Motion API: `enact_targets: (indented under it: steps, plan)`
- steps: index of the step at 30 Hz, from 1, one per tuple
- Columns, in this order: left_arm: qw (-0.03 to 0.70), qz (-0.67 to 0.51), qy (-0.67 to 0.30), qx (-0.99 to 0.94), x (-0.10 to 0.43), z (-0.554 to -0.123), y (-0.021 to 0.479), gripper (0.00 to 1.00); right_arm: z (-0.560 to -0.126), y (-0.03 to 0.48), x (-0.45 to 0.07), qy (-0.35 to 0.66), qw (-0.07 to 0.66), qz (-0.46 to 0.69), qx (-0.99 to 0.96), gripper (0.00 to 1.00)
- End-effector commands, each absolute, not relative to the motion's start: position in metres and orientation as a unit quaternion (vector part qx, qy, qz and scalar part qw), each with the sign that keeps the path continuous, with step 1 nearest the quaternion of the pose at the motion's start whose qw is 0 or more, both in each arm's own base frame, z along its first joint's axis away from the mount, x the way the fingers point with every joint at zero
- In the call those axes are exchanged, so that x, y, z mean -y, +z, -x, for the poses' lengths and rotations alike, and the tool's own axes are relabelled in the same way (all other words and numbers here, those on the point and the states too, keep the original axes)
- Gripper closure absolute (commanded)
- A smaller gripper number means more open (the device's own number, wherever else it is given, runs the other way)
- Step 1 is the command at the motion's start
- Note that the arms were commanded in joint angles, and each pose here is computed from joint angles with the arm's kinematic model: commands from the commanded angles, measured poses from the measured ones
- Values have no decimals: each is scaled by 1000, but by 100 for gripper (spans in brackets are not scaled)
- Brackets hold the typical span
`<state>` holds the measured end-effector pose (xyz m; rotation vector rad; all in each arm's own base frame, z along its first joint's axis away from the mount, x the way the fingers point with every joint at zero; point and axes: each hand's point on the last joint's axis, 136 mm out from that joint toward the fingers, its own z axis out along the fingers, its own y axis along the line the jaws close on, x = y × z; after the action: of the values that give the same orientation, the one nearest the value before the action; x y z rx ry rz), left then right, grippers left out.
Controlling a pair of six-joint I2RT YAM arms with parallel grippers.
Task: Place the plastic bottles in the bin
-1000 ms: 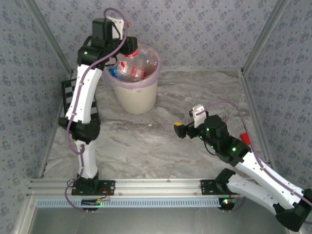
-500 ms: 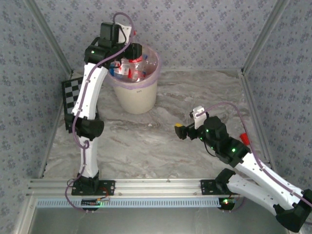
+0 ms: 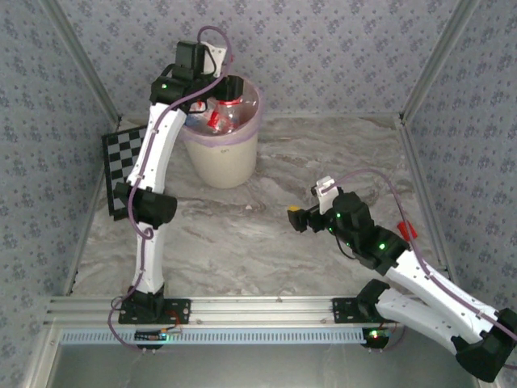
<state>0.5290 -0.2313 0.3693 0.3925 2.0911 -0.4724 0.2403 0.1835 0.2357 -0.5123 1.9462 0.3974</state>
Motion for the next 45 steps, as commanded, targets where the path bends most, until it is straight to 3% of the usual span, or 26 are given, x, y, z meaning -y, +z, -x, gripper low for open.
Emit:
enact_targets:
  steps: [1,4,7,14,20,22,30,37,45]
  plan:
    - [393,-152,-145,-895,211,-533,311,27,-244,238,-184,169,525,200,-810,0]
    - [424,-152,-162,-878,213,-529,340,9,-250,246,-185,166,535,198,-804,0]
    - [462,-149,-174,-857,212,-522,376,0,-257,255,-190,162,544,201,-799,0]
    - [565,-132,-123,-805,181,-500,463,0,-265,253,-203,168,535,213,-800,0]
    - [576,-112,-67,-807,160,-504,465,0,-264,245,-203,170,527,211,-805,0]
    - [569,-113,-63,-812,165,-506,458,3,-264,243,-203,170,524,211,-808,0]
    - [548,-125,-45,-826,189,-526,421,39,-261,238,-202,172,515,208,-813,0]
    - [527,-124,-34,-840,192,-546,389,46,-259,233,-202,172,510,211,-816,0]
    - [479,-125,-43,-868,196,-555,344,47,-259,228,-203,171,506,211,-819,0]
